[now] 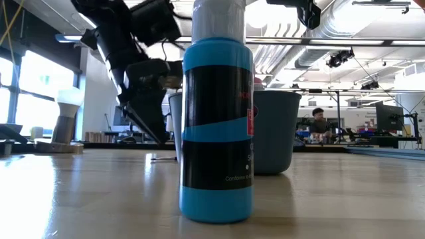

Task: Pick & Place Paint Supplies
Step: Put the black and silver paint brush into the green cup

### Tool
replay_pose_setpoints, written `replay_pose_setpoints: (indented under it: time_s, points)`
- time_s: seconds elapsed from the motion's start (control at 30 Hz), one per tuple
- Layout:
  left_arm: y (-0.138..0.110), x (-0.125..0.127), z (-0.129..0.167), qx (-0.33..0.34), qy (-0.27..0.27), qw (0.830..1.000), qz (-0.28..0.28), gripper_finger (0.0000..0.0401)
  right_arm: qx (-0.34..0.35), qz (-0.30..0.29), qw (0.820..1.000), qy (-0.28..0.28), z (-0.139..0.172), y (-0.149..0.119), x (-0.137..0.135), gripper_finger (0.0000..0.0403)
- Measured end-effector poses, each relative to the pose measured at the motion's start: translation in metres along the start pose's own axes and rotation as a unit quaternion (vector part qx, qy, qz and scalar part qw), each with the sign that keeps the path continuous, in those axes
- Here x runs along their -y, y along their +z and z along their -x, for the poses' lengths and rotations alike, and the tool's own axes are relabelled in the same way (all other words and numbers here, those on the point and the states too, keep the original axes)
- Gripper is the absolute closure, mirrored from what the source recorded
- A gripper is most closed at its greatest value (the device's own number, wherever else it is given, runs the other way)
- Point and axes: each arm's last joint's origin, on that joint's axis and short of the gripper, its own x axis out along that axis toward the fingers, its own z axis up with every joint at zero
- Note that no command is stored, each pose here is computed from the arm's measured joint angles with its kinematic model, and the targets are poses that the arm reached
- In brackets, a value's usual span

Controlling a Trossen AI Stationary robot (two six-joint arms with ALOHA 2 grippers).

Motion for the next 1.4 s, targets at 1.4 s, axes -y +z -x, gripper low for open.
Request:
replay_pose_setpoints:
  time_s: [1.4]
  points:
    - [-0.002, 0.009, -0.027, -0.069, 0.085, 0.994, -0.027, 0.0309, -0.004, 0.001, 1.0, 0.0, 0.0, -0.001, 0.0, 0.0398]
